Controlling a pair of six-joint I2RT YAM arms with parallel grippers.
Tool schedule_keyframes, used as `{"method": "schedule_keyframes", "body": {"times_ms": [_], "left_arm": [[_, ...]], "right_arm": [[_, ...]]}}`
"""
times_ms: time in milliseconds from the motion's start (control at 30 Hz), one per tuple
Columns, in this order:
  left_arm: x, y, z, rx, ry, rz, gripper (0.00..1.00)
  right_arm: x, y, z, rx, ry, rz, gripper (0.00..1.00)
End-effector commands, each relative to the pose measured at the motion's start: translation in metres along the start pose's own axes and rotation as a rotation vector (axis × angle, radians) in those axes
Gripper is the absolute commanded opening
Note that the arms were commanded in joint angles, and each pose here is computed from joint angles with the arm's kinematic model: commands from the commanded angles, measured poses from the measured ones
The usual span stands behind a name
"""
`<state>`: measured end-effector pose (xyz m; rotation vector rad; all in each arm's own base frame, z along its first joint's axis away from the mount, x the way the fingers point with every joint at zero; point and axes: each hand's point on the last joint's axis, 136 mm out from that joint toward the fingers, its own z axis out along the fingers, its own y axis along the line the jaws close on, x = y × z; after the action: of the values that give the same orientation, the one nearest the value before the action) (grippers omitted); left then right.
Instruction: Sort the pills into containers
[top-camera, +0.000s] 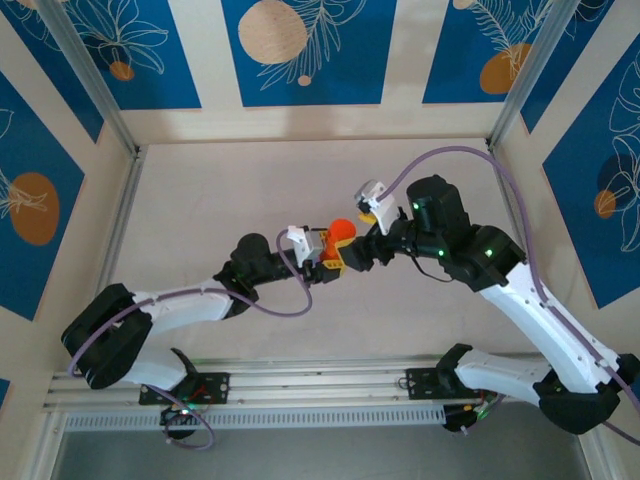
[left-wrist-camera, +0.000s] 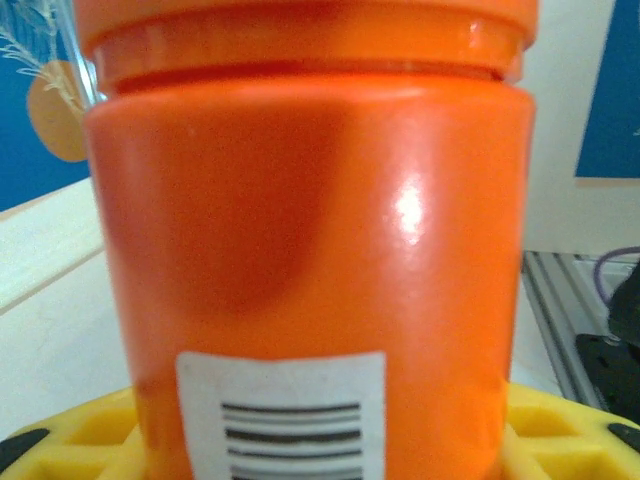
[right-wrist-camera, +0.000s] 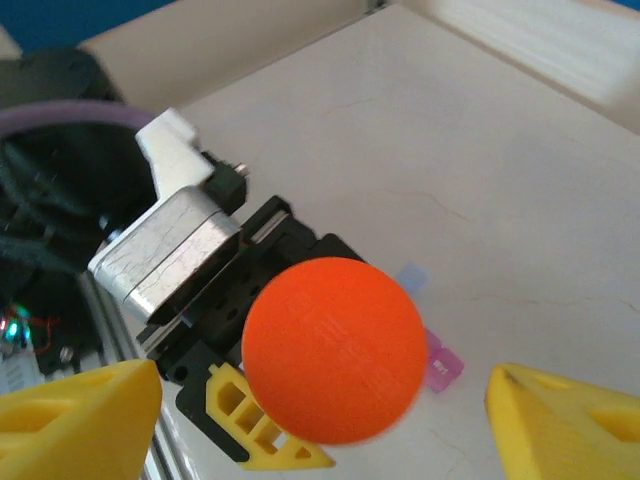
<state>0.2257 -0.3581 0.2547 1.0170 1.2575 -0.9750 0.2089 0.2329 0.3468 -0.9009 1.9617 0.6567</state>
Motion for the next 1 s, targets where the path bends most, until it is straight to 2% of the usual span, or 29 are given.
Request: {"method": "schedule_keyframes", "body": {"times_ms": [0,100,233,567,967], "left_arm": [[-0.012,0.017,-0.006,-0.110,-0.040,0.005,0.00],[-0.008,0.031,-0.007,-0.189,-0.029,-0.009,0.00],[-0.002,0.041,-0.006,-0.244,0.001,-0.037,0.00],[-0.001,0.048,-0.007,-0.286,0.022,-0.031,0.00],[0.004,0.048,-0.006,-0.289,0.039,-0.019,0.00]], "right_arm": [[-0.022,-0.028,-0.018,0.179,-0.104,0.227,0.83],[-0.014,-0.049,-0.018,0.301,-0.110,0.421,0.81],[-0.015,-0.053,-0.006,0.325,-0.153,0.486,0.81],[-0.020,-0.047,0.037,0.330,-0.054,0.460,0.82],[-0.024,-0.044,0.058,0.330,-0.020,0.451,0.82]]}}
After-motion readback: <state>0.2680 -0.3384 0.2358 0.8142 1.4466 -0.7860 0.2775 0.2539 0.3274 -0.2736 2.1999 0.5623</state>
